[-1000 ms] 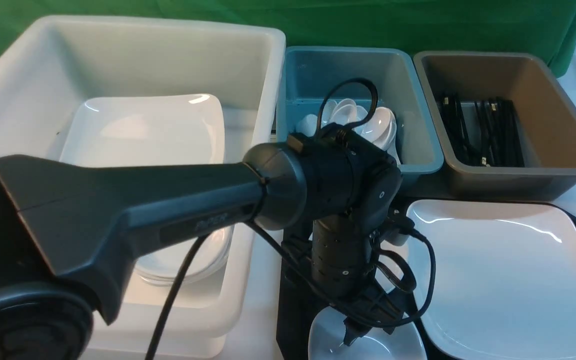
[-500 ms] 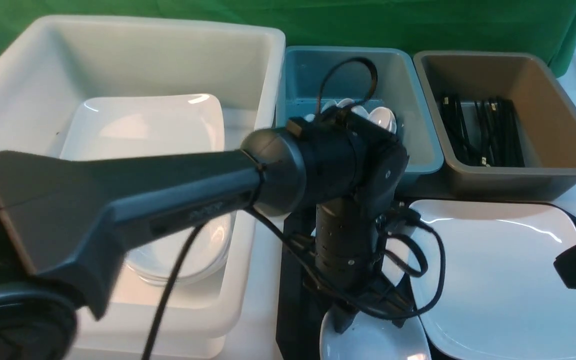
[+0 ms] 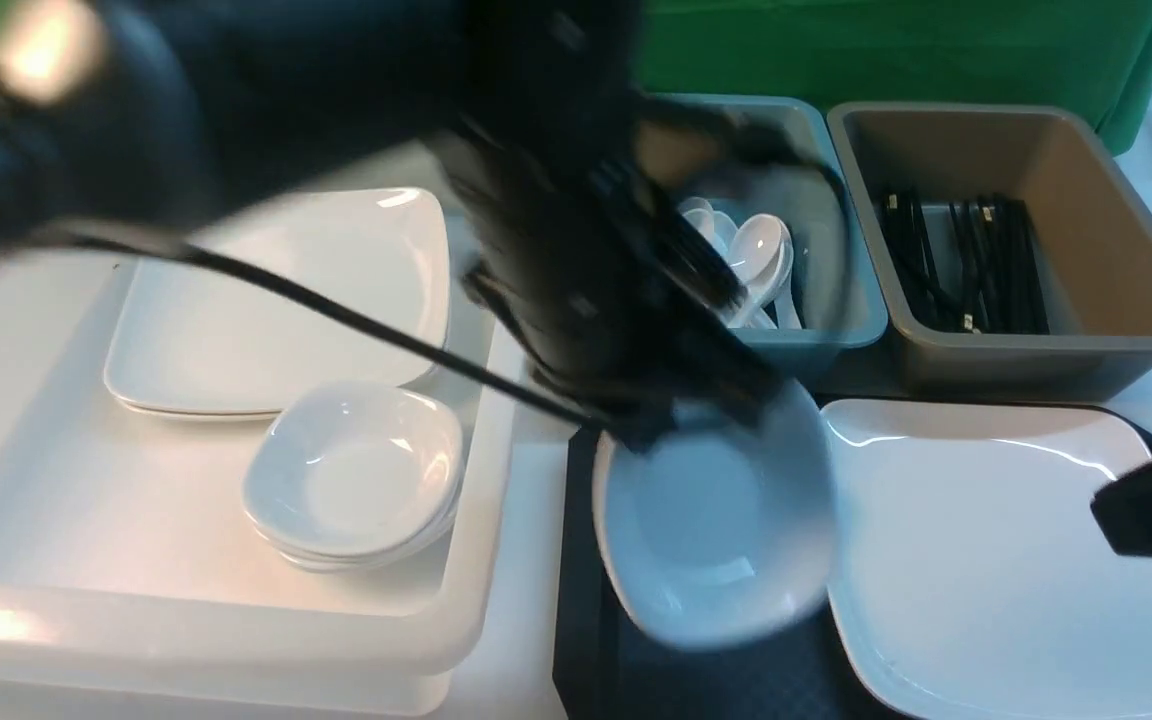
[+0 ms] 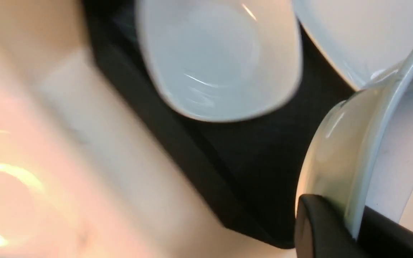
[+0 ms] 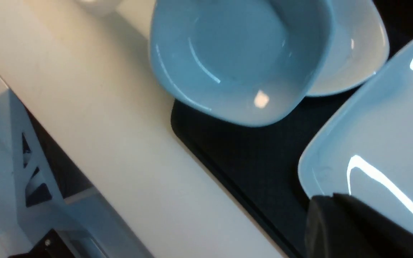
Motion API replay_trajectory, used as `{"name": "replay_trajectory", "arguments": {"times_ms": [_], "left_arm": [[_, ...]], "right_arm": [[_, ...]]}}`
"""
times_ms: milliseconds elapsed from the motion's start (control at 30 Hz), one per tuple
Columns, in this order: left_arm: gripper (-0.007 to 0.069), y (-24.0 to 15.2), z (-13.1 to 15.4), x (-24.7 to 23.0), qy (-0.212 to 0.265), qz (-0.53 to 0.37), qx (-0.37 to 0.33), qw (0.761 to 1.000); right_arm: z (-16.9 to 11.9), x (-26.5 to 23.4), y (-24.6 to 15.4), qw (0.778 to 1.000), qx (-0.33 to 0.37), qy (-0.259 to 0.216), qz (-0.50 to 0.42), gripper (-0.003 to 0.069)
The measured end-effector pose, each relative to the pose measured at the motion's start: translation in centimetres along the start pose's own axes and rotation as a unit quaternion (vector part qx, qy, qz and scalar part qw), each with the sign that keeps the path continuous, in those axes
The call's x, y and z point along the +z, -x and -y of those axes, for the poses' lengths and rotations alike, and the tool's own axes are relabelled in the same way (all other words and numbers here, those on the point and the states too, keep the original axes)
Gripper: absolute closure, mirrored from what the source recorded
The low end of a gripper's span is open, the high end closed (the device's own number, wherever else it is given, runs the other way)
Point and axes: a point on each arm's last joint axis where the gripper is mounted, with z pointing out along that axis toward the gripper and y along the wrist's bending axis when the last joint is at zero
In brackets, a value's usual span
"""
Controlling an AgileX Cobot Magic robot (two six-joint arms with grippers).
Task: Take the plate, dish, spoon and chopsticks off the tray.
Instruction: Use the left arm to put the small plate into the large storage box on the left
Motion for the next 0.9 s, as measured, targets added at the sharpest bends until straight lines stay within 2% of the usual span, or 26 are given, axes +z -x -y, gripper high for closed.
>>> {"name": "replay_trajectory", "arguments": {"times_ms": [133,233,267,400,433,500,633,733,900], "left_arm": [[0.0591,-0.9,-5.6,-4.3,0.0,0.052,-0.087,0.995],[0.0591,-2.1,-8.5,-5.7,0.001,0.066,-0.134,0.989],[0.0591,-3.4,-11.0,-6.4,0.004,0.08,-0.182,0.98],[0.0591,-6.6,-15.9,-5.8,0.009,0.099,-0.287,0.953],[0.0591,-6.7,-16.1,-5.9,0.008,0.101,-0.292,0.951],[0.0591,-8.8,-18.3,-3.9,-0.001,0.098,-0.349,0.932],[0.0591,-11.6,-19.9,-0.2,-0.006,0.102,-0.422,0.901],[0.0591,-12.9,-19.9,2.1,-0.014,0.113,-0.462,0.879],[0.0584,-14.1,-20.0,3.6,-0.004,0.126,-0.484,0.866]], "right_arm": [[-1.0,-0.7,2.0,0.996,-0.039,0.026,0.076,0.0635],[-1.7,-0.3,2.8,0.993,-0.067,0.047,0.083,0.0635],[-2.3,0.6,3.5,0.991,-0.087,0.064,0.077,0.0635],[-3.5,3.2,5.5,0.988,-0.122,0.071,0.067,0.0635],[-3.6,3.3,5.6,0.988,-0.123,0.071,0.066,0.0635],[-4.5,4.8,7.0,0.986,-0.141,0.063,0.064,0.0635],[-5.8,6.8,9.2,0.984,-0.159,0.052,0.059,0.0635],[-6.3,8.0,10.5,0.984,-0.162,0.055,0.057,0.0635],[-6.1,10.0,11.8,0.986,-0.152,0.054,0.047,0.0635]]}}
